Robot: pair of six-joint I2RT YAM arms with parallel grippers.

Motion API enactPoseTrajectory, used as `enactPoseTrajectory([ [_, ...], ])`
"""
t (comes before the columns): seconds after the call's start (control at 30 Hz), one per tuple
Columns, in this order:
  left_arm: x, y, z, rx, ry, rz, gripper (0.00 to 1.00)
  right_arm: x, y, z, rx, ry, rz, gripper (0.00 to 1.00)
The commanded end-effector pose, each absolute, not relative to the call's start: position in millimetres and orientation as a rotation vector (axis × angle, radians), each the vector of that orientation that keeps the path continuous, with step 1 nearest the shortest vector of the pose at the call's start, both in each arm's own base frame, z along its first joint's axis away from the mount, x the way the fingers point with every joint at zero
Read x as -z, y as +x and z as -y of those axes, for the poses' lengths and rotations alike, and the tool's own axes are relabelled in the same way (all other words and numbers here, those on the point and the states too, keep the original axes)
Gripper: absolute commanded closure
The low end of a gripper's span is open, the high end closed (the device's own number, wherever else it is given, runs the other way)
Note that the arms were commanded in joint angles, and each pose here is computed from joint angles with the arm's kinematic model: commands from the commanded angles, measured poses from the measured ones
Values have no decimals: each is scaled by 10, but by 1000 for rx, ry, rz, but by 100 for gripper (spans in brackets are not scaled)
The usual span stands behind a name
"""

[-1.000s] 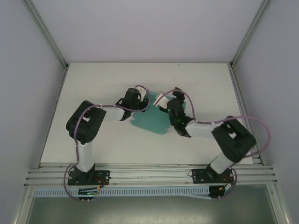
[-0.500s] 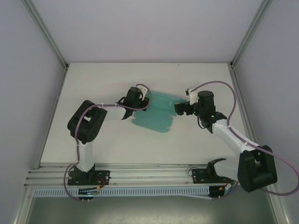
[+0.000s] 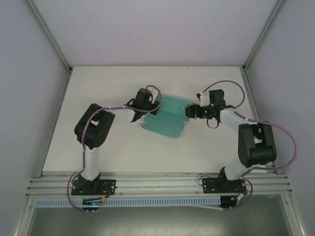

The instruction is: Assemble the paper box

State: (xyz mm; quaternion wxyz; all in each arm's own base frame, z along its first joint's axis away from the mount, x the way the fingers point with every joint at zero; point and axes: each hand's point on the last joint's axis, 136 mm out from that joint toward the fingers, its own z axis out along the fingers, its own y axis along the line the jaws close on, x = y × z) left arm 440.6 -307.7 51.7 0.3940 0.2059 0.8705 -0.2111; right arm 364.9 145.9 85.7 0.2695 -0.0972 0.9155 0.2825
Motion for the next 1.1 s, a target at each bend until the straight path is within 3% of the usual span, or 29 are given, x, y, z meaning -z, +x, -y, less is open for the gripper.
enactPoseTrajectory([
  [0.0,223,3934,2924,535,571,-2494,100,-968,3682,-1604,-897,-288,-2434,44],
  [0.17,126,3951,3034,602,596,-2468,99,-1041,3648,-1671,-956,-307,-2405,80],
  [0.27,100,3996,3080,611,603,-2465,100,-1134,3599,-1679,-968,-319,-2382,90],
  [0.4,92,4170,2839,385,506,-2525,100,-1302,3532,-1659,-955,-303,-2354,100],
  [0.83,-159,4243,1590,-510,19,-2563,100,-1904,3246,-1680,-822,-363,-2225,100],
  [0.93,-208,4249,1608,-503,28,-2565,100,-1900,3243,-1702,-826,-370,-2226,100],
  [1.07,-252,4275,1853,-300,107,-2569,100,-1833,3259,-1719,-839,-366,-2241,100],
])
